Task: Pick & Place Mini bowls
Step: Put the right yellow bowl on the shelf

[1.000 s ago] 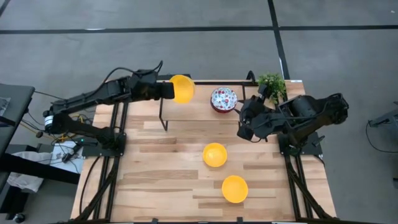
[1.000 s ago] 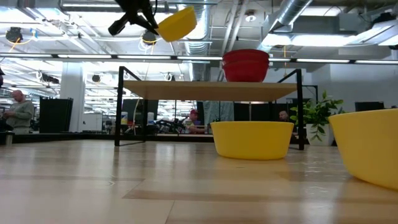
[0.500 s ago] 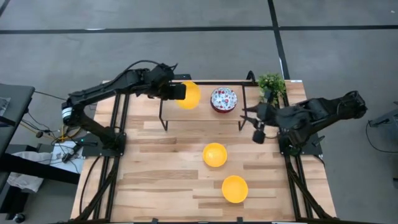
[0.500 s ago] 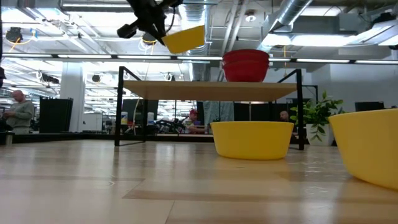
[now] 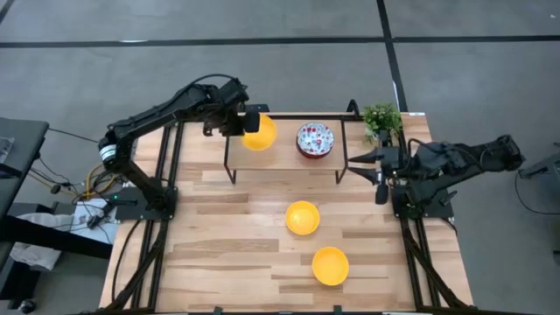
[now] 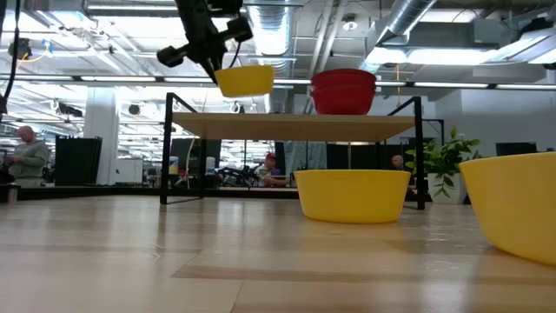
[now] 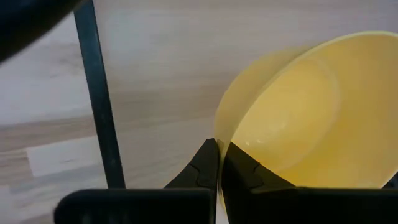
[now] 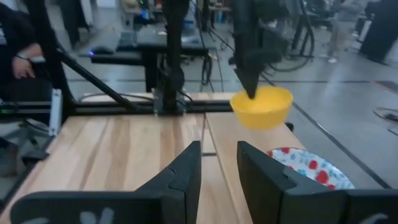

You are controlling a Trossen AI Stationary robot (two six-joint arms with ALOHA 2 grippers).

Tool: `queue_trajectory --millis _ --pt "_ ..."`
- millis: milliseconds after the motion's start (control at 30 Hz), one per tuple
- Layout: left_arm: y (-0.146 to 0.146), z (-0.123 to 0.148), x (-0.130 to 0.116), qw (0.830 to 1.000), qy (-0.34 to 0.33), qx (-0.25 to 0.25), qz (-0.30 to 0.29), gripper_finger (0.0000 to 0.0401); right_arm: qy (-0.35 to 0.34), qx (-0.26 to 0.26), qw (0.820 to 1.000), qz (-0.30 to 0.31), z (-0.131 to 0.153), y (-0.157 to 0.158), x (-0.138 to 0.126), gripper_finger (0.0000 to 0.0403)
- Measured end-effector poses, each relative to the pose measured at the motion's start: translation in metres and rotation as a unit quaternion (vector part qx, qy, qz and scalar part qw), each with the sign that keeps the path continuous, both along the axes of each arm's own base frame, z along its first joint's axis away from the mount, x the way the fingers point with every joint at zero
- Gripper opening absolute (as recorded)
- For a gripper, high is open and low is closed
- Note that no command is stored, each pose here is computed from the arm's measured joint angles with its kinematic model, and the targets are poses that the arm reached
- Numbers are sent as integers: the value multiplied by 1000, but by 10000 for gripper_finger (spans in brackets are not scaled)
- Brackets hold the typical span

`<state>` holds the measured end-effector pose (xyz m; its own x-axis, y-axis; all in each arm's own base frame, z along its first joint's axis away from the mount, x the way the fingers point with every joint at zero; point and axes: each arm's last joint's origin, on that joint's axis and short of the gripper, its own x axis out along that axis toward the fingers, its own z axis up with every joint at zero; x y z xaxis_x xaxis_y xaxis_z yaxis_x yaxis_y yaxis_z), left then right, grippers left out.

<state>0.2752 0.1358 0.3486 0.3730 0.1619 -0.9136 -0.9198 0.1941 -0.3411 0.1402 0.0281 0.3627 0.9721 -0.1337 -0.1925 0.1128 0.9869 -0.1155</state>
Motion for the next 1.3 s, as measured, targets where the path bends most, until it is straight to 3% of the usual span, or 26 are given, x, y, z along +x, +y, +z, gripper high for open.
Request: queue_trajectory --millis 367,1133,1300 --pt "5 -22 17 999 20 -42 17 3 1 5 1000 -8 -18 -4 0 92" --pt "7 -22 20 998 9 -30 57 3 7 3 1000 -9 -20 -4 2 92" --pt "4 -32 24 998 25 -37 51 3 7 3 1000 -9 -20 -4 2 92"
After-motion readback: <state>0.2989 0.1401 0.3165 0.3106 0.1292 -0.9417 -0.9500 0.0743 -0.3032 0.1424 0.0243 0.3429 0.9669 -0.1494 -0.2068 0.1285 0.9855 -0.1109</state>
